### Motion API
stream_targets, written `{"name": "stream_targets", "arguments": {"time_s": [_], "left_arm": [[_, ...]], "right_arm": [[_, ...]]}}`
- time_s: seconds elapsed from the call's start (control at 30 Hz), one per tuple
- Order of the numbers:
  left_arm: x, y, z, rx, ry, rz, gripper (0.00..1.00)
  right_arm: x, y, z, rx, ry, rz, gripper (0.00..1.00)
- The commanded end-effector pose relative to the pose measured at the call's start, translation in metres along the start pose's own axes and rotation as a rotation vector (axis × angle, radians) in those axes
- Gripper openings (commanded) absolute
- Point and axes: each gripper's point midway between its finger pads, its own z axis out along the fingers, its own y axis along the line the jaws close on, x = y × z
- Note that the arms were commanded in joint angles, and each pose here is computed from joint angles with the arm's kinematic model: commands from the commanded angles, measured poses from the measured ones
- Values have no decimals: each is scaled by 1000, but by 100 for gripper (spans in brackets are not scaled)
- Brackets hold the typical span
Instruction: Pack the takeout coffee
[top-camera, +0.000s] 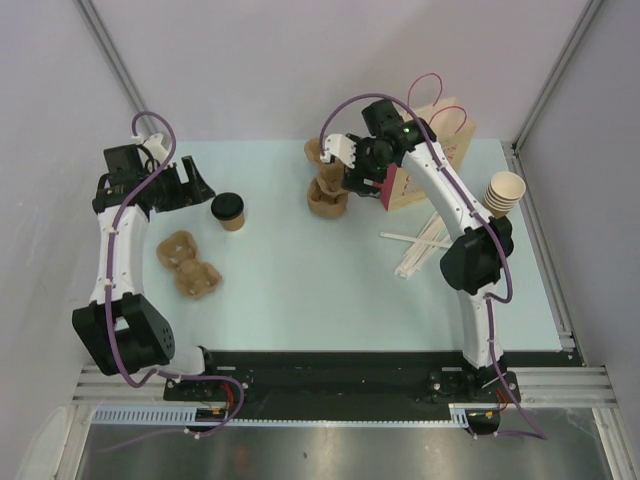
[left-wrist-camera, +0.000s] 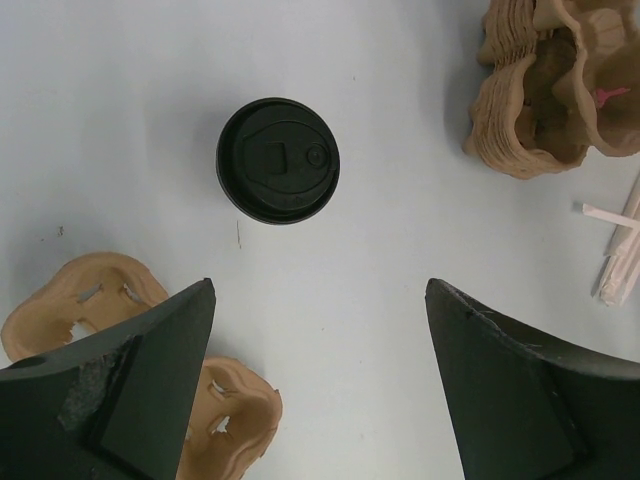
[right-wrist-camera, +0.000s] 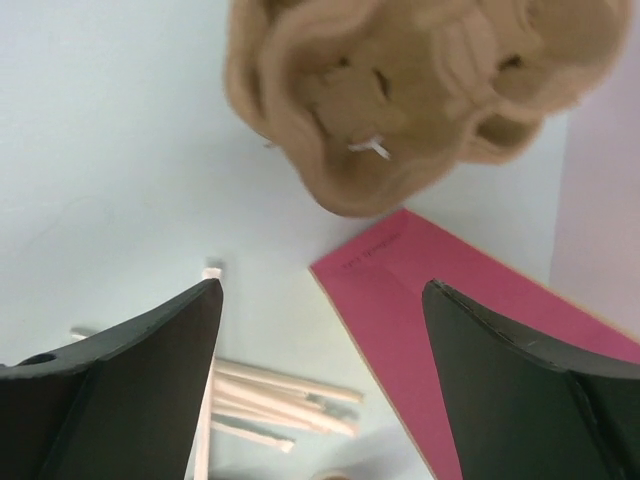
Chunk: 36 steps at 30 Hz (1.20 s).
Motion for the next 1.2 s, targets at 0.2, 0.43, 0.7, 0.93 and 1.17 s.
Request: {"name": "stream_targets", "arguments": {"time_s": [0.2, 0.43, 0.7, 0.93, 1.17], "left_arm": [[-7, -4, 0, 29, -15, 3, 92], [-7, 0, 3, 26, -11, -10, 92], [-6, 1, 6, 28, -3, -16, 92], [-7, 6, 7, 21, 1, -19, 92], [-10, 6, 7, 26, -5, -18, 92]], "right_arm": [[-27, 12, 21, -108, -201, -145, 80], [-17, 19, 50, -105, -171, -143, 65], [-16, 20, 68, -81, -166, -167, 50], [-22, 12, 70, 0, -152, -171, 5], [-61, -2, 39, 112, -236, -98, 0]]}}
